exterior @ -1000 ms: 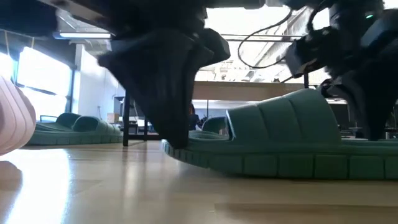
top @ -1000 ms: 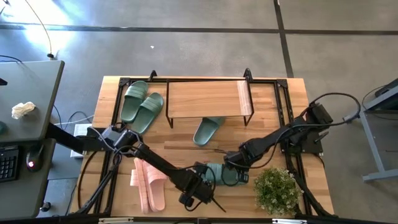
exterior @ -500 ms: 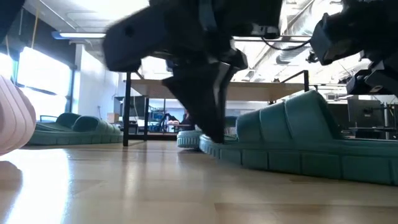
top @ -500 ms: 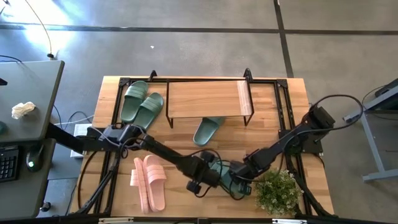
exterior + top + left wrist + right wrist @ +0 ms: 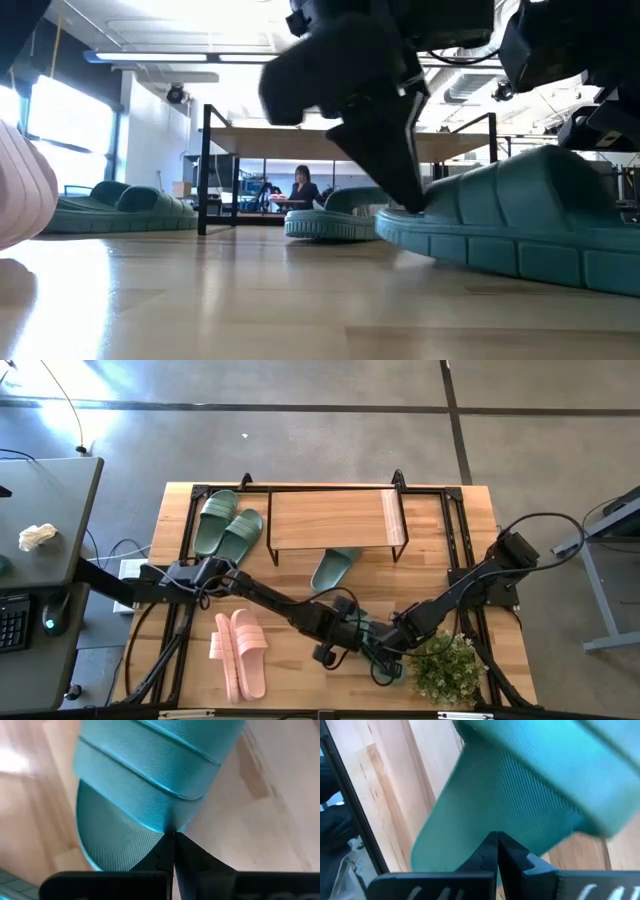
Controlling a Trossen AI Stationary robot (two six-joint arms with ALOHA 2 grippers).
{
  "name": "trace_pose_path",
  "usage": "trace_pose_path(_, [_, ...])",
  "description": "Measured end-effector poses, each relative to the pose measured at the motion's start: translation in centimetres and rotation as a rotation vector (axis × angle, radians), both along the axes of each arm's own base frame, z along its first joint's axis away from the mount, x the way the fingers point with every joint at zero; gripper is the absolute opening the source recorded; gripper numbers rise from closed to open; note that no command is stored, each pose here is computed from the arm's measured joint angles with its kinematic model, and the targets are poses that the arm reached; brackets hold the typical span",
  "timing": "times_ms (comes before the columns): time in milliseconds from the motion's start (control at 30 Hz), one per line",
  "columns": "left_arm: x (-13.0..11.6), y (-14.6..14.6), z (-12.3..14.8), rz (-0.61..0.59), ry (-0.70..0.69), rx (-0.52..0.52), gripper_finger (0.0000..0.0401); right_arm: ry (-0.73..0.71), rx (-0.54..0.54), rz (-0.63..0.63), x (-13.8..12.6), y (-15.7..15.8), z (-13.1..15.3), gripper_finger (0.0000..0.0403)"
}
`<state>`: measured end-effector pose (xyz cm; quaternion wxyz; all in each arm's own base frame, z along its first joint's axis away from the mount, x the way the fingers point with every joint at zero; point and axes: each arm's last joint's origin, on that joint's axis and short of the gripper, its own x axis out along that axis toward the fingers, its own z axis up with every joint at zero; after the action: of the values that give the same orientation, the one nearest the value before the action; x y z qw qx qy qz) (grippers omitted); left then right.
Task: Pick and place slides into the shelf
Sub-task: Put the green slide under the shelf
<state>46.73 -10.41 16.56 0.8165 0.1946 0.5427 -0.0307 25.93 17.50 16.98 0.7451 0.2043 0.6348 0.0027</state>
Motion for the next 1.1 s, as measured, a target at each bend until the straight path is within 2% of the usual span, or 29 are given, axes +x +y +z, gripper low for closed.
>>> trace_pose_path(400, [0.6,2.3,0.1,0.054,-0.021,0.038,0.0000,-0.052,-0.012,-0.030,0.8,-0.6,0.1,0.0000])
trace_pose_path(567, [-1.0,2.5,0.5,0.075,0.112,0.079,0.0000,-0.061,-0.031,-0.024,1.0,-0.9,0.0,0.0000])
trace_pose_path(633, [-1.7,2.1,0.7,0.061,0.158,0.080,0.0000,-0.063,-0.033,-0.017,1.0,-0.9,0.0,0.0000])
trace_pose_path(733, [-2.0,0.5,0.9,-0.032,0.177,0.036,0.0000,-0.061,-0.041,0.003,0.9,-0.9,0.0,0.0000])
trace_pose_path(867, [-1.1,-2.3,-0.1,-0.125,0.073,-0.039,0.0000,-0.049,-0.047,0.014,0.7,-0.9,0.0,0.0000])
trace_pose_path(967, [-0.6,-3.0,-1.1,-0.110,0.038,-0.056,0.0000,-0.048,-0.061,0.026,0.6,-0.9,-0.1,0.0000])
trace_pose_path(1100, [0.0,-2.2,-2.3,-0.055,0.029,-0.025,0.0000,-0.051,-0.064,0.040,0.6,-0.8,-0.1,0.0000])
